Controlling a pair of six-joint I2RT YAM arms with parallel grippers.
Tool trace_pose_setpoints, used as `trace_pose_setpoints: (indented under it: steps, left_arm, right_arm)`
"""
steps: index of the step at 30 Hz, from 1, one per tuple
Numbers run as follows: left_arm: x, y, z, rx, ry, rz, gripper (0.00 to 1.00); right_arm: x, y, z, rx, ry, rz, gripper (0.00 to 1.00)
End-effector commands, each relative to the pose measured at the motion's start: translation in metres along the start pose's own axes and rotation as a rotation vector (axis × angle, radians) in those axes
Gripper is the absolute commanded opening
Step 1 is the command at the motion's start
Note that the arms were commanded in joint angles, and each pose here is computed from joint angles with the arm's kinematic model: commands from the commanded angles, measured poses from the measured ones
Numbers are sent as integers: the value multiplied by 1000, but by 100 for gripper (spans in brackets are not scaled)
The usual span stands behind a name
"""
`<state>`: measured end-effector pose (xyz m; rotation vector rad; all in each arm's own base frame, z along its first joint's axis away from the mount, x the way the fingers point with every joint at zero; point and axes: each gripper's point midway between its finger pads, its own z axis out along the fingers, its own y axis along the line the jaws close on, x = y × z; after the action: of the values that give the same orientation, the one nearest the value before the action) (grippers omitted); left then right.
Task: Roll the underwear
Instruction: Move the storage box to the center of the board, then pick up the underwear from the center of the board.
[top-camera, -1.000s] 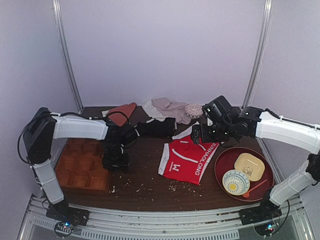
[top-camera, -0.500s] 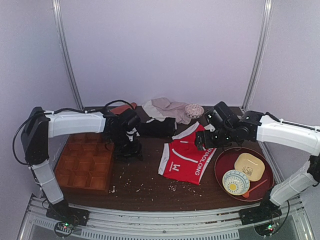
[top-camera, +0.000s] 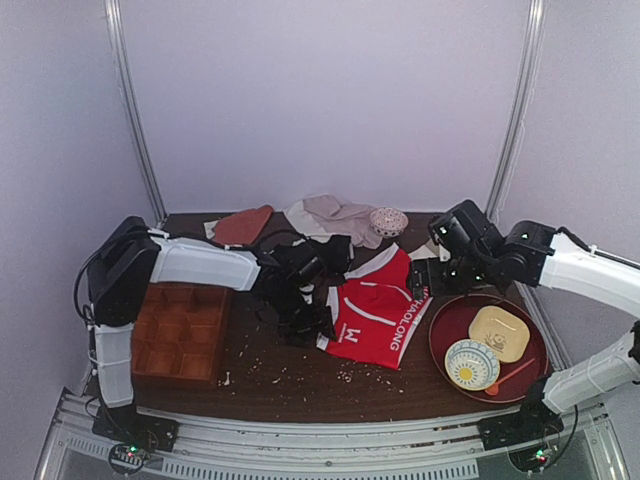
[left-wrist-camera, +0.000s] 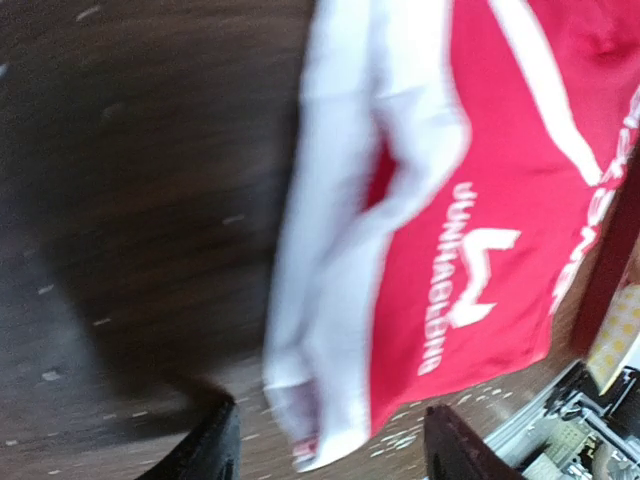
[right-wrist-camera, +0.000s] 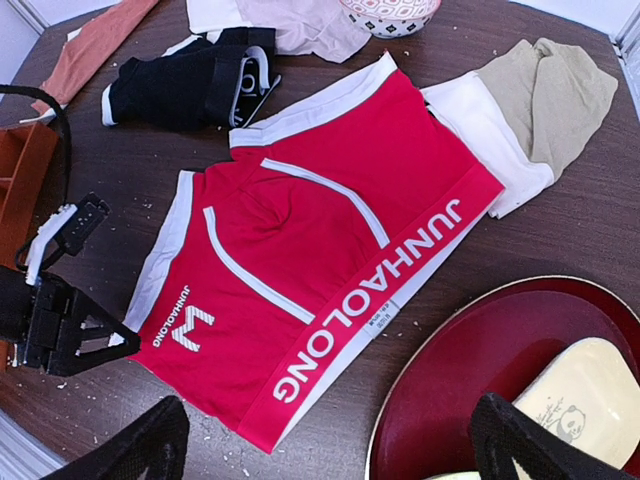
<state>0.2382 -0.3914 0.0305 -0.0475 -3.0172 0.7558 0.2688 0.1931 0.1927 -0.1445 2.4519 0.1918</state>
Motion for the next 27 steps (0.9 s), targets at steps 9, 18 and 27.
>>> trace_pose_setpoints:
  steps: [9,18,27]
  left_arm:
    - [-2,-15,18,21,-12,-39,31]
    - [7,3,-2,-70,-11,-2,0]
    - [29,28,-38,-171,17,86,0]
  right_arm:
    - [10,-24,-22,28,-25,7,98]
    - [24,-19,-13,-8,5,-13,96]
    - [22,13,-6,-98,10,-103,95]
